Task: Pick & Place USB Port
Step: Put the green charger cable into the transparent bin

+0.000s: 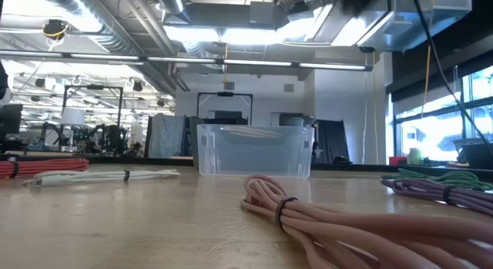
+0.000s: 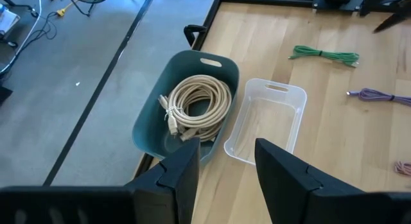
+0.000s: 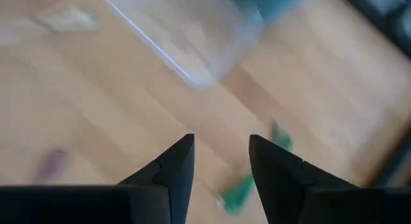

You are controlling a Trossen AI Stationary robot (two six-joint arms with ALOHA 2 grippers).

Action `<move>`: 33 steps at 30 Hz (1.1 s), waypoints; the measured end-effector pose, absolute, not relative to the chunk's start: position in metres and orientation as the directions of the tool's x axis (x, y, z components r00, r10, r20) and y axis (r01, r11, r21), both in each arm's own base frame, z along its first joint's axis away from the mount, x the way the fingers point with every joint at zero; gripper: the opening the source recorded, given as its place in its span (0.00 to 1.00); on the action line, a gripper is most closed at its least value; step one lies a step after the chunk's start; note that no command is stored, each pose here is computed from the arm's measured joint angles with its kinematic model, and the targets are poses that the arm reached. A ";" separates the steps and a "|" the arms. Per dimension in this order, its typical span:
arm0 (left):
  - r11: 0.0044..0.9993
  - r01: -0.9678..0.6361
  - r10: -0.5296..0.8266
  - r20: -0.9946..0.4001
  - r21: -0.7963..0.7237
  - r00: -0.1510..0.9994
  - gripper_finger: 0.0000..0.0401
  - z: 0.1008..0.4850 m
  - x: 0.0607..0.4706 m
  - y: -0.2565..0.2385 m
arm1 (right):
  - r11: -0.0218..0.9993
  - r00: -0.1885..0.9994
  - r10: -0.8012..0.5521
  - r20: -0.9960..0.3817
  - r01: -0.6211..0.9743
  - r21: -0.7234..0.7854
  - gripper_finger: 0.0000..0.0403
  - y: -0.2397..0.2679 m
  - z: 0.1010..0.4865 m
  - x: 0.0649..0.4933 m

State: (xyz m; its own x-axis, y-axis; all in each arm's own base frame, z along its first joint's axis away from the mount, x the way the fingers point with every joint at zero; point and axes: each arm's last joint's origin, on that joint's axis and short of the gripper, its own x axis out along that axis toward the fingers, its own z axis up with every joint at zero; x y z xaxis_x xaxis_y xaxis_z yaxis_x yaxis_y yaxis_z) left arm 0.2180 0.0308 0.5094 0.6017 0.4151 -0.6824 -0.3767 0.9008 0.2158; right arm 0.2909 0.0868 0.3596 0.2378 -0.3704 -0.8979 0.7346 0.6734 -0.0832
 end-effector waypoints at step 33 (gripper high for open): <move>0.892 -0.389 0.436 -0.673 0.233 0.598 0.36 0.508 0.226 0.032 | 0.124 0.155 -0.128 -0.980 0.983 0.139 0.37 0.031 0.144 0.180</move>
